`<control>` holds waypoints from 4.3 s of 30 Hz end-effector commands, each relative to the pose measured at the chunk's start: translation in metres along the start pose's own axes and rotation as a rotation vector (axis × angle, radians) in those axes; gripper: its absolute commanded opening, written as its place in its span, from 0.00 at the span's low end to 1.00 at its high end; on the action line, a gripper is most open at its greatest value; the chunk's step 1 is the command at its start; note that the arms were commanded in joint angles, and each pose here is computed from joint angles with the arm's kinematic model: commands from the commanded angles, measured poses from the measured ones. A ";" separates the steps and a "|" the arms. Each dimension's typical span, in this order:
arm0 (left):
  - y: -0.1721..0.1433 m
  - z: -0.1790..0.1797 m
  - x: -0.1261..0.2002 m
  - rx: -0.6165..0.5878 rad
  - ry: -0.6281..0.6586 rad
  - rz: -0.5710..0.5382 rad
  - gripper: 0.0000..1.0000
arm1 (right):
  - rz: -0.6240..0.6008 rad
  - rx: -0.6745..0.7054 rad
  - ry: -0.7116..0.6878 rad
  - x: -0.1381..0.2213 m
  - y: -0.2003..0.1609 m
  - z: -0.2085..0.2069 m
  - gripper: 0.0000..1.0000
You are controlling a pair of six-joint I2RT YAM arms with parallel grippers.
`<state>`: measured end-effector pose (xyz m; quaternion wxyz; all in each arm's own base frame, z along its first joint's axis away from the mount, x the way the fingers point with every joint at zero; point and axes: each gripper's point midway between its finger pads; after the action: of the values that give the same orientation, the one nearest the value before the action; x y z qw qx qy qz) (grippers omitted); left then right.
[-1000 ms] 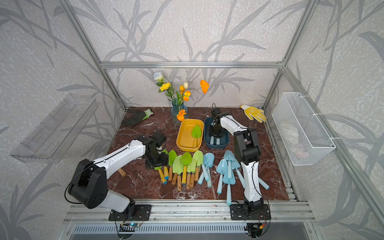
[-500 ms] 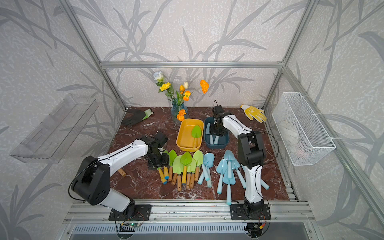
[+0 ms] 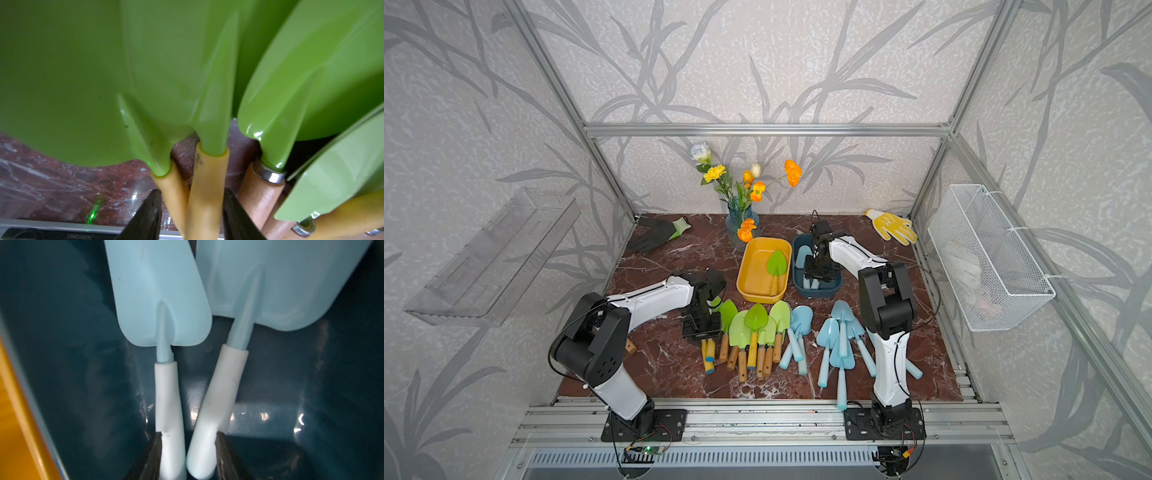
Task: Sort the small shovels by color and place them into the storage box
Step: Pick up the shovel from the center of the board, then place the shovel in the storage box, then pick up the shovel from the center of the board.
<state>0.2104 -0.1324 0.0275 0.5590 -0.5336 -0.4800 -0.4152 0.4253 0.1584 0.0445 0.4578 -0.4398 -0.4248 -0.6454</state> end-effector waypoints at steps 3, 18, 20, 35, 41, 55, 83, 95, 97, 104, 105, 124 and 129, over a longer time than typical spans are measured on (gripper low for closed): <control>0.005 0.005 0.005 -0.018 0.057 -0.001 0.25 | -0.024 -0.009 0.023 0.012 -0.001 0.000 0.44; 0.032 0.001 0.091 -0.081 0.087 -0.184 0.00 | -0.054 -0.012 0.027 0.026 0.000 0.001 0.43; 0.043 -0.014 0.108 -0.125 0.040 -0.217 0.00 | -0.068 -0.013 0.026 0.032 -0.001 0.000 0.43; 0.170 -0.122 0.104 -0.289 -0.087 -0.275 0.00 | -0.149 -0.088 -0.046 0.081 -0.038 -0.056 0.43; 0.201 -0.155 0.097 -0.289 -0.172 -0.302 0.00 | -0.200 -0.116 -0.082 0.085 -0.050 -0.073 0.44; 0.180 -0.185 0.039 -0.314 -0.216 -0.176 0.17 | -0.325 -0.271 -0.133 0.082 -0.100 -0.089 0.43; 0.150 -0.147 0.114 -0.275 -0.180 -0.408 0.69 | -0.052 -0.068 -0.082 0.073 -0.198 -0.077 0.44; 0.141 -0.139 0.103 -0.251 -0.170 -0.376 0.68 | 0.075 0.031 -0.128 0.051 -0.255 -0.071 0.43; 0.142 -0.138 0.104 -0.252 -0.165 -0.377 0.68 | 0.097 0.033 -0.136 0.044 -0.263 -0.072 0.43; 0.140 -0.134 0.100 -0.249 -0.151 -0.366 0.68 | 0.140 0.062 -0.162 0.027 -0.280 -0.075 0.39; 0.140 -0.134 0.099 -0.248 -0.152 -0.364 0.68 | 0.148 0.062 -0.164 0.023 -0.282 -0.076 0.38; 0.140 -0.128 0.105 -0.253 -0.126 -0.383 0.69 | -0.100 0.096 -0.110 0.103 -0.202 -0.038 0.15; 0.137 -0.119 0.104 -0.251 -0.101 -0.393 0.69 | -0.211 0.065 0.020 0.132 -0.126 -0.017 0.15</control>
<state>0.3804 -0.2461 0.0900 0.3753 -0.5287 -0.5466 -0.5299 0.2445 0.1478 0.1315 0.4095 -0.4004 -0.4691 -0.6723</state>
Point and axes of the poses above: each gripper's point midway between its finger pads, its own x axis back along the fingers, its own z axis along the line the jaws close on, y = z × x, and after that the axes turned 5 degrees about -x, right-handed
